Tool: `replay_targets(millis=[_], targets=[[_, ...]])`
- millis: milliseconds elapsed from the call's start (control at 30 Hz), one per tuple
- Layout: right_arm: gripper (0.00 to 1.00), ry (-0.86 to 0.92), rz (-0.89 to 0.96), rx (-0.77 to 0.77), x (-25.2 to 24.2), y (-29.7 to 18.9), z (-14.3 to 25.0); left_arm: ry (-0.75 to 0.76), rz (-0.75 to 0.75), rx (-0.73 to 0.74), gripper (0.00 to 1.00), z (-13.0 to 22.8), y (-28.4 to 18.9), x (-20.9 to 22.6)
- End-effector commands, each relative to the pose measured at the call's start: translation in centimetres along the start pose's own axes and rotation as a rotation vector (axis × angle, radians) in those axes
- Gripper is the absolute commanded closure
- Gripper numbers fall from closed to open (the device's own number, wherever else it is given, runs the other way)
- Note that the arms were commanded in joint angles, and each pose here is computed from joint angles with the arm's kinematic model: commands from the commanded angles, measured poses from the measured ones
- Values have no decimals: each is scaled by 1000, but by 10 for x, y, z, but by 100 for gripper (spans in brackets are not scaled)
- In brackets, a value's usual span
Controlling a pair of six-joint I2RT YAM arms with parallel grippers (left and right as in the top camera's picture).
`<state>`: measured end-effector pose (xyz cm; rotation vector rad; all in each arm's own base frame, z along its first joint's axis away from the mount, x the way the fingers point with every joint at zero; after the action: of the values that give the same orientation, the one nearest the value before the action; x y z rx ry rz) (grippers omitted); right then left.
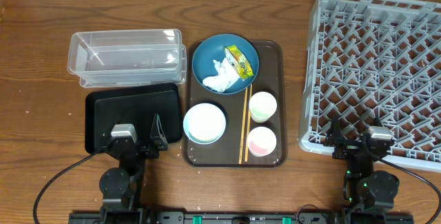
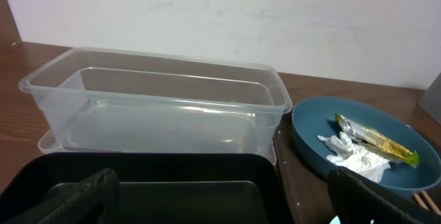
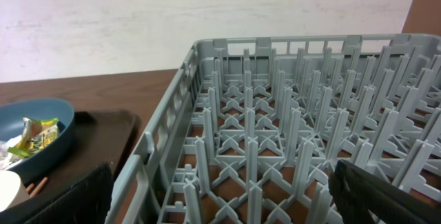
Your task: Sort waste into correct bins and load items into the dishwasher rack
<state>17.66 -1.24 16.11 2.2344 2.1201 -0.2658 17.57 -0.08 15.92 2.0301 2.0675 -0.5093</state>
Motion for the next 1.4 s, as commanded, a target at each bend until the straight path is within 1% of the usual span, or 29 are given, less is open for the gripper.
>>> replay_targets(millis=[0, 700, 800, 933, 1033, 1133, 1233, 1367], targets=[[1, -11, -13, -3, 3, 0, 0, 13, -30, 39, 1, 10, 0, 6], [1, -10, 5, -2, 1, 0, -1, 12, -30, 38, 1, 10, 0, 6], [1, -10, 12, -15, 0, -1, -7, -22, -30, 38, 1, 7, 0, 5], [1, -2, 33, -32, -4, -3, -18, -94, -36, 46, 1, -7, -1, -1], [1, 130, 31, -45, -7, -5, -39, -108, -76, 128, 1, -21, 1, -7], [1, 147, 26, -23, -10, -3, -57, -106, -133, 250, 1, -35, 7, -12], [1, 131, 19, 51, -13, 6, -72, -106, -177, 367, 1, -54, 19, -21], [1, 125, 3, 206, -15, 26, -85, -124, -192, 554, 1, -74, 38, -37]])
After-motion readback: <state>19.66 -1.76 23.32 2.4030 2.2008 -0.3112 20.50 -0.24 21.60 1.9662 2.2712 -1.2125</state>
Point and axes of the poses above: each gripper's point midway between its finger pads, its own y axis out along the fingers, its own x axis along the line the jaws close on, z = x × y, the point moved 7 cm from there along -y, back along the fingers, and after that the axes turned 14 degrees about -y, right-handed, at the moved point
